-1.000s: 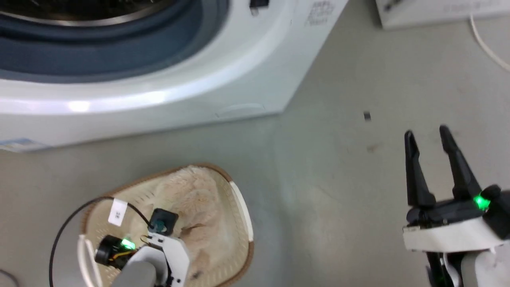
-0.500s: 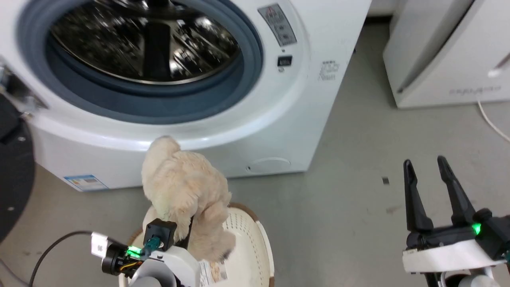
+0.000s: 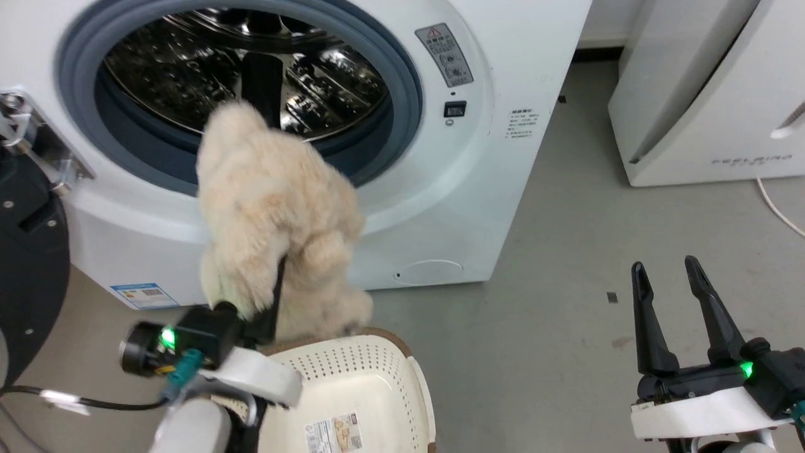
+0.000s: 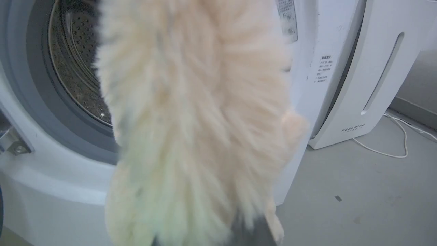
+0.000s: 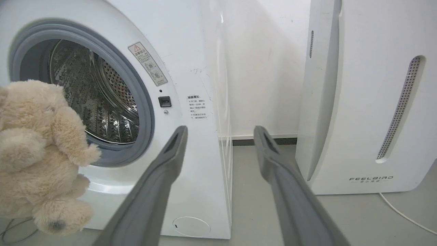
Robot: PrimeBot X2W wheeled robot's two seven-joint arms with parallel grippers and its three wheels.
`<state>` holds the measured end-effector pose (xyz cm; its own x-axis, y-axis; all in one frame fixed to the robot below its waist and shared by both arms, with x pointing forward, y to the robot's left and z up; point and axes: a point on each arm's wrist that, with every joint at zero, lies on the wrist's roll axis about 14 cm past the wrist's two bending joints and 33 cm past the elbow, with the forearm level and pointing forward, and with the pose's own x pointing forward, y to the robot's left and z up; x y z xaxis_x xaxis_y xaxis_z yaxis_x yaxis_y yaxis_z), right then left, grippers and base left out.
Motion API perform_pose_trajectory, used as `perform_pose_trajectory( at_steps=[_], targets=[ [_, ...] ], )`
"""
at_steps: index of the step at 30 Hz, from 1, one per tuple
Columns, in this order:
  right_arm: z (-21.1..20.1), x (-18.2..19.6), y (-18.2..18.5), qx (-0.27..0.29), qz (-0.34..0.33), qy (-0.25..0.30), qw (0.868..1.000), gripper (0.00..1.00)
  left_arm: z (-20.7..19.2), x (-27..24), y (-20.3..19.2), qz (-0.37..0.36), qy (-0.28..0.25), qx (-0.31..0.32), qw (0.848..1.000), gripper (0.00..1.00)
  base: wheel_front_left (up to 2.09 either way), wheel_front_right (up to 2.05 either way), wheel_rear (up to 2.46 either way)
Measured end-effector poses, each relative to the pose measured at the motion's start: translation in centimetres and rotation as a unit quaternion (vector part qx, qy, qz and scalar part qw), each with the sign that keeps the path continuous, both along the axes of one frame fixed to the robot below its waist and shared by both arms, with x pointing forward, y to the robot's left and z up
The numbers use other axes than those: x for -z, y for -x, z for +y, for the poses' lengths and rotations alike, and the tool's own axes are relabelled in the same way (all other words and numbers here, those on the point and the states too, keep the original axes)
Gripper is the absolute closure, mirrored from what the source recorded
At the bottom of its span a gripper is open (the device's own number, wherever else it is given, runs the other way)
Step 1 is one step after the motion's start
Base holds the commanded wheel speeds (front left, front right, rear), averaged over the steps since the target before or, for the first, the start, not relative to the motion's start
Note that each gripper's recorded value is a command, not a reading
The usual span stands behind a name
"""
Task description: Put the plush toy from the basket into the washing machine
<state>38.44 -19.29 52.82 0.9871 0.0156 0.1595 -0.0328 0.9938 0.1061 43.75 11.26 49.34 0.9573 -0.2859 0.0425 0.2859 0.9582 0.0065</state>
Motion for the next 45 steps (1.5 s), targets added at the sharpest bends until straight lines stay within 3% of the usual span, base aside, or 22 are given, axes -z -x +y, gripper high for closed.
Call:
perform_pose_trajectory(
  at_steps=[6,11,20,31,39,45],
  targets=[
    [-0.1,1.6,-0.6,0.002,0.023,0.002,1.0,0.0,1.0,-3.2,-4.0,-0.059,-0.004,0.002,0.998,1.0,0.0,0.0,0.0],
    [-0.7,2.5,-2.0,0.01,0.032,0.004,0.999,0.0,1.4,-3.8,-8.8,-0.068,-0.02,0.006,0.997,1.0,0.0,0.0,0.0],
    [-1.2,4.6,-5.0,0.014,0.047,0.002,0.999,0.0,2.9,-2.0,-19.3,-0.046,-0.081,-0.001,0.996,1.0,0.0,0.0,0.0],
    [-2.2,10.3,-6.6,0.026,0.11,0.001,0.994,0.0,2.6,1.9,-29.8,-0.027,-0.168,-0.001,0.985,1.0,0.0,0.0,0.0],
    [-3.0,12.5,-6.6,0.037,0.139,0.0,0.99,0.0,0.1,10.4,-31.7,0.056,-0.247,0.048,0.966,1.0,0.0,0.0,0.0],
    [-3.2,12.9,-6.5,0.04,0.145,-0.001,0.989,0.0,-2.5,16.1,-29.7,0.116,-0.318,0.118,0.933,1.0,0.0,0.0,0.0]
  ],
)
